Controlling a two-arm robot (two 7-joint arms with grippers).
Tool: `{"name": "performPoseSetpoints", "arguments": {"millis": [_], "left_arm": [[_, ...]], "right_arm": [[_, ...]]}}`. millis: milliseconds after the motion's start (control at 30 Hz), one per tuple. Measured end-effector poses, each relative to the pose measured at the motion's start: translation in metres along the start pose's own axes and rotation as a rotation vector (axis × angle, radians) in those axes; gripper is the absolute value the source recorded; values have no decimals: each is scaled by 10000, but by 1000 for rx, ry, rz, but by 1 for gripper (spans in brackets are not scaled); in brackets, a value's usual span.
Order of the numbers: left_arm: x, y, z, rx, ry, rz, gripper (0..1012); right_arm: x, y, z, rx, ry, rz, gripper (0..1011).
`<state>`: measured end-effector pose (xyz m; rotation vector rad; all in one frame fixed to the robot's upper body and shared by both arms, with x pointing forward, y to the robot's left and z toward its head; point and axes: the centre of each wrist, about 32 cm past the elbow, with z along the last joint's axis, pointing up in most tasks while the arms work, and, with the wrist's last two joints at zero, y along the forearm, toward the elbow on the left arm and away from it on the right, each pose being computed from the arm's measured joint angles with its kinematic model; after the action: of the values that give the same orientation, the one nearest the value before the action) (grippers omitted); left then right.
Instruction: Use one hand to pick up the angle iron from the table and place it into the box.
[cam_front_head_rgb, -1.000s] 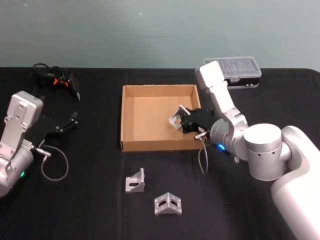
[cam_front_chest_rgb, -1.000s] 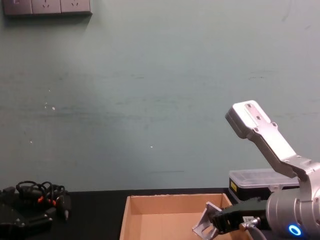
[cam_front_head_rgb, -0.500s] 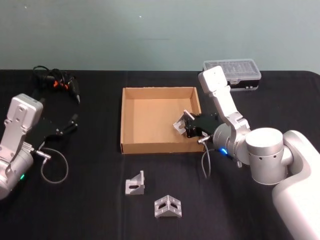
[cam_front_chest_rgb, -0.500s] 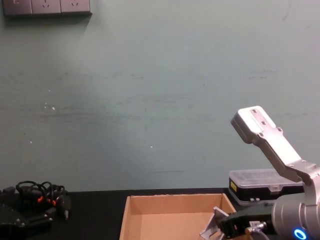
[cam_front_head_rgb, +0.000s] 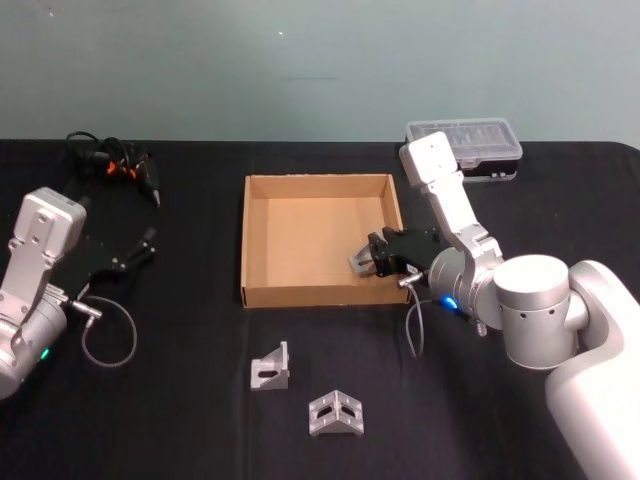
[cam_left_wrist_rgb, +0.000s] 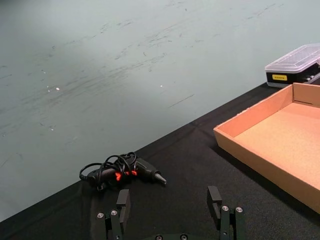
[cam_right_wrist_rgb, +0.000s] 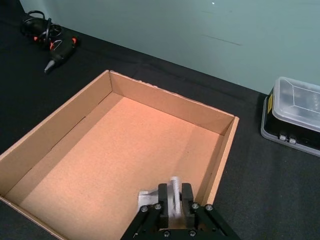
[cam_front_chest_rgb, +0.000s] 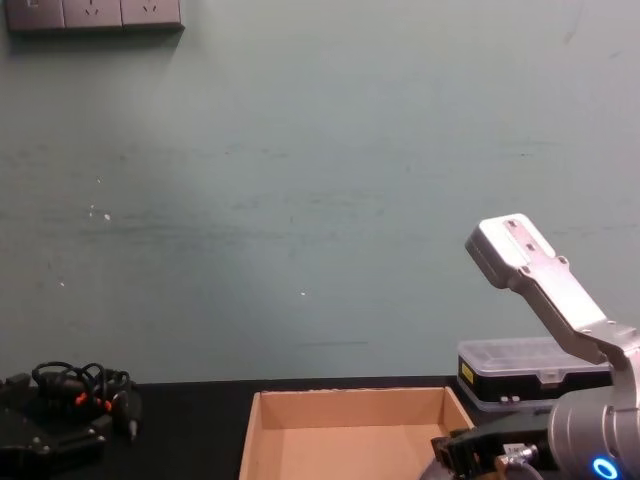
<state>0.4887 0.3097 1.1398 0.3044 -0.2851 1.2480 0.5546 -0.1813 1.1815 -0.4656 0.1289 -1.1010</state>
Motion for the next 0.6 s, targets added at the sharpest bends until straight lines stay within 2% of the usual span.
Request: {"name": "performPoseSetpoints", "arguments": {"millis": [67, 100, 167, 200, 300, 400, 500, 533, 567, 600], "left_arm": [[0, 0, 0, 0, 0, 0, 1011], [0, 0, 0, 0, 0, 0, 1011], [0, 0, 0, 0, 0, 0, 1012], [-1, 0, 0, 0, 0, 0, 1011], [0, 0, 0, 0, 0, 0, 1012], [0, 0, 0, 0, 0, 0, 1011], [0, 0, 0, 0, 0, 0, 1011], [0, 0, 0, 0, 0, 0, 1011], [0, 0, 0, 0, 0, 0, 1011], [0, 0, 0, 0, 0, 0, 1011]], "right_arm": [[3, -2, -4, 1, 4, 0, 212], [3, -2, -5, 1, 6, 1, 269], [1, -2, -5, 3, 8, 2, 306], [0, -2, -6, 4, 9, 2, 366], [-1, -1, -4, 9, 9, 3, 463], [2, 1, -2, 13, 10, 2, 521], [7, 0, -3, 17, 11, 2, 635], [8, -1, -4, 19, 10, 1, 635], [9, -2, -6, 21, 9, 1, 705], [10, -3, -7, 22, 9, 0, 722]]}}
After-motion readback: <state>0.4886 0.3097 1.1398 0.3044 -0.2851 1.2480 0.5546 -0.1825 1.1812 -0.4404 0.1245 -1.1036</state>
